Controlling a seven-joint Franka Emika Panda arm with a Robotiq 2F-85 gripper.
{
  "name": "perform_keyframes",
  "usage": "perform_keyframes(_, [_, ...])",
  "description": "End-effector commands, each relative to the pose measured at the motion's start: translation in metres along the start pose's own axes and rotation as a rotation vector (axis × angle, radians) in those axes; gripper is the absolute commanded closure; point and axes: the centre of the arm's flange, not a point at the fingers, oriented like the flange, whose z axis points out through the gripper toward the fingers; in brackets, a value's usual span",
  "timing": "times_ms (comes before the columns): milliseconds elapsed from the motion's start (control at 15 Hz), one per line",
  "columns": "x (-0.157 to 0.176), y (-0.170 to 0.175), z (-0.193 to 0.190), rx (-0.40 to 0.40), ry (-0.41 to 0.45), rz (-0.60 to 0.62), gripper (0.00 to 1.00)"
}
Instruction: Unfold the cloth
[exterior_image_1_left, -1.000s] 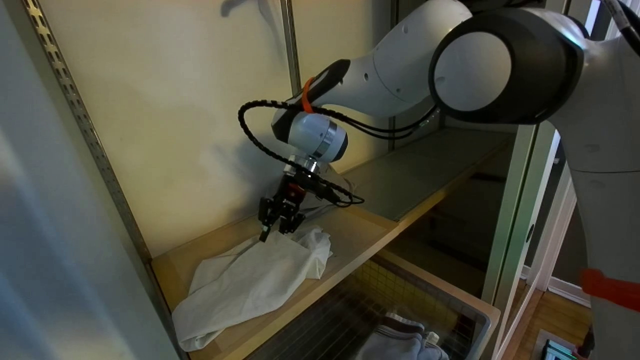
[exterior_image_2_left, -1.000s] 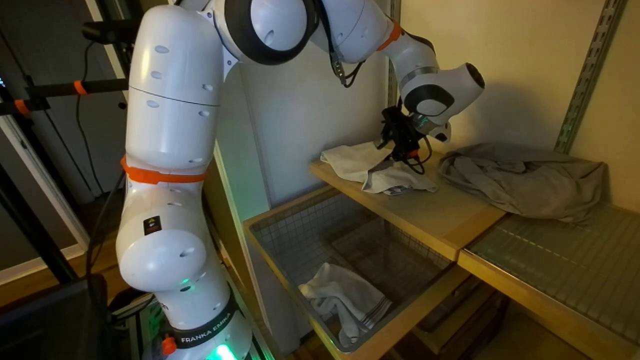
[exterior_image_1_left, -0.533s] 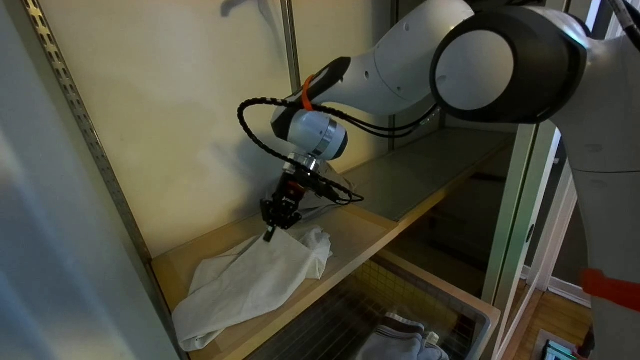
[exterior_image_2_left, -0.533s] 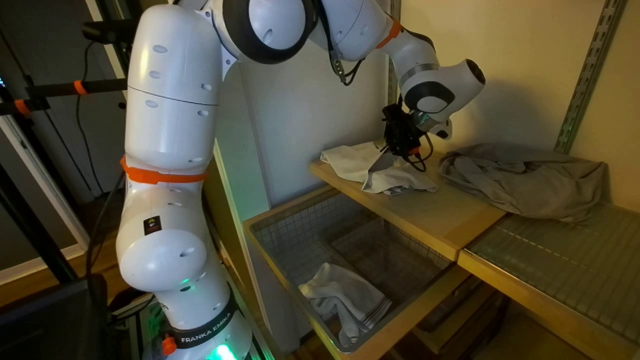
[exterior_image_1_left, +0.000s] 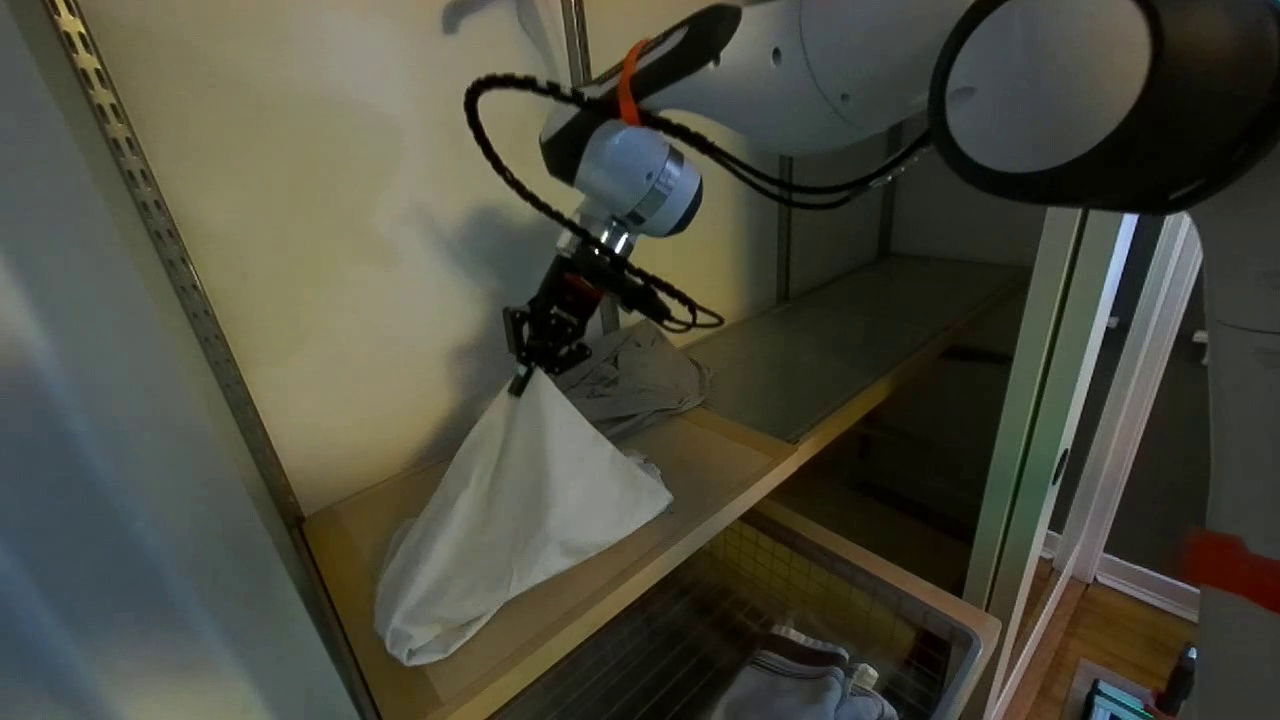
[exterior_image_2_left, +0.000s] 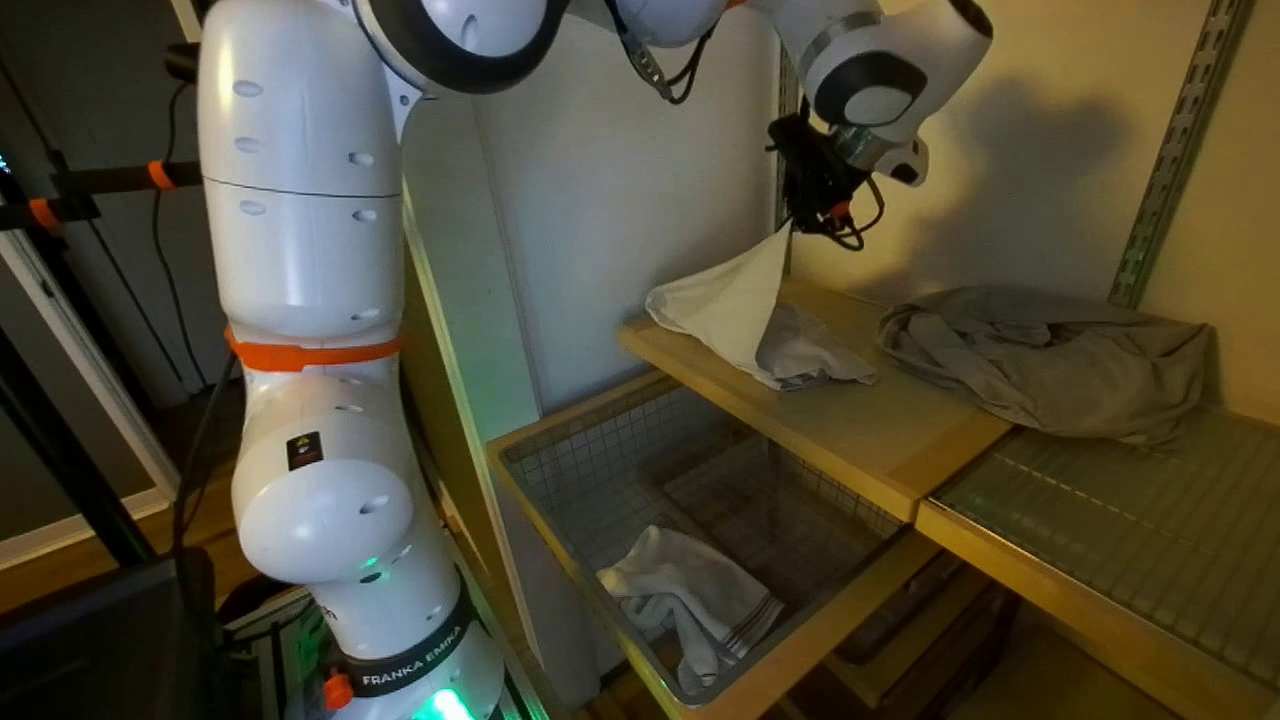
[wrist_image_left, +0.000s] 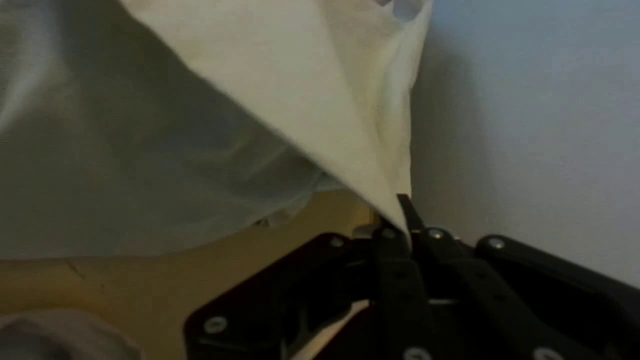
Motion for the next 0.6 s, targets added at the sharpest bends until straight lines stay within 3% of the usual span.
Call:
perform_keyframes(0, [-0.003,-0.029,-0.08,-0.003,0.069,0.083,0.99])
perform_keyframes(333, [-0.006,-0.03,-0.179,0.095,0.313,0.151,0.99])
perform_keyframes(533, [-0.007,-0.016,-0.215,0.147,0.477,0.186,0.99])
